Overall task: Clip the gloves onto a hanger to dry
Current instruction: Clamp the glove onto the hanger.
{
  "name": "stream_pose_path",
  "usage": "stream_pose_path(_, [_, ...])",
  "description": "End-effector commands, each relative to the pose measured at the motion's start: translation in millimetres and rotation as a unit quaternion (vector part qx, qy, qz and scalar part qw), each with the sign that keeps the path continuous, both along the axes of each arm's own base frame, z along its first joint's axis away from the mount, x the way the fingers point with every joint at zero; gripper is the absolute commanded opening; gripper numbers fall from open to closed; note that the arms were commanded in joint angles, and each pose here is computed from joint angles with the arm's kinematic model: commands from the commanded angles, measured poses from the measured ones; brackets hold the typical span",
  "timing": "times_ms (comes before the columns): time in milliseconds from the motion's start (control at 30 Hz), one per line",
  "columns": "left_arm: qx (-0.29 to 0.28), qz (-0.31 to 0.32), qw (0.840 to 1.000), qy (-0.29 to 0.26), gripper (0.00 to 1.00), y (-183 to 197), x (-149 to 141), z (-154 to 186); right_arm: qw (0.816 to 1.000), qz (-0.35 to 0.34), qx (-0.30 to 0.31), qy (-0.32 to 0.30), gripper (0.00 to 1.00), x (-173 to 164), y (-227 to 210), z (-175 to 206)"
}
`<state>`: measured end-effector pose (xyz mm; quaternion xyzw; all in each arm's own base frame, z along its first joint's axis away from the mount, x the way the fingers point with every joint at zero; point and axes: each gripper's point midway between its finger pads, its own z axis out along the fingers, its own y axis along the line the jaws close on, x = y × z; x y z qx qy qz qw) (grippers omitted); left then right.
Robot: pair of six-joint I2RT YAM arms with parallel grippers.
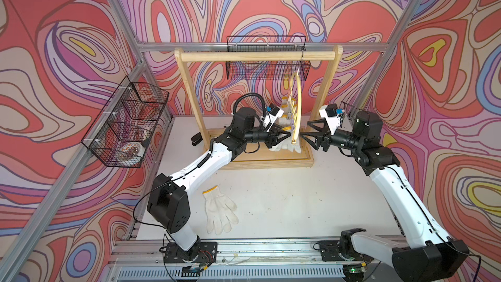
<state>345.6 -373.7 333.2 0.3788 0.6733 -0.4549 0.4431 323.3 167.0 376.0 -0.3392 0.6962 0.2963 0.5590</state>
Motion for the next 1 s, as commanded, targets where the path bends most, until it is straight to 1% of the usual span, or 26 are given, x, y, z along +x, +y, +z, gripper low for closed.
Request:
stream_pose_path(0, [0.004, 0.018, 1.0, -0.01, 0.48, 4, 5, 3, 0.999, -0.051, -0.002, -0.007, 0.7, 8, -11, 2])
stream_pose_path(33, [0.003, 0.023, 1.0, -0.013, 0.53, 6, 6, 4, 0.998, -0.056, -0.002, -0.006, 0.7, 8, -12, 1])
stream_pose_path(133, [0.001, 0.041, 0.999, -0.023, 0.65, 11, 6, 5, 0.998, -0.069, 0.004, -0.006, 0.7, 8, -16, 0])
stream_pose_path(233, [0.015, 0.061, 0.998, -0.027, 0.68, 18, 9, 3, 0.997, -0.082, 0.01, -0.004, 0.71, 9, -19, -1])
stream_pose_path(400, [0.052, 0.102, 0.993, -0.025, 0.71, 29, 17, -7, 0.997, -0.077, 0.017, 0.008, 0.71, 9, -17, -6])
stream_pose_path(567, [0.056, 0.112, 0.992, -0.029, 0.71, 39, 10, -6, 0.996, -0.087, 0.028, 0.018, 0.71, 9, -18, -10])
stream_pose_path(700, [0.071, 0.129, 0.989, -0.032, 0.72, 52, 2, -7, 0.993, -0.105, 0.041, 0.039, 0.71, 6, -23, -17])
stream_pose_path(767, [0.089, 0.153, 0.984, -0.025, 0.72, 64, 1, -15, 0.991, -0.114, 0.052, 0.05, 0.71, 1, -25, -22])
stream_pose_path(967, [0.156, 0.233, 0.96, 0.018, 0.71, 108, -2, -53, 0.981, -0.156, 0.078, 0.083, 0.69, -18, -38, -44])
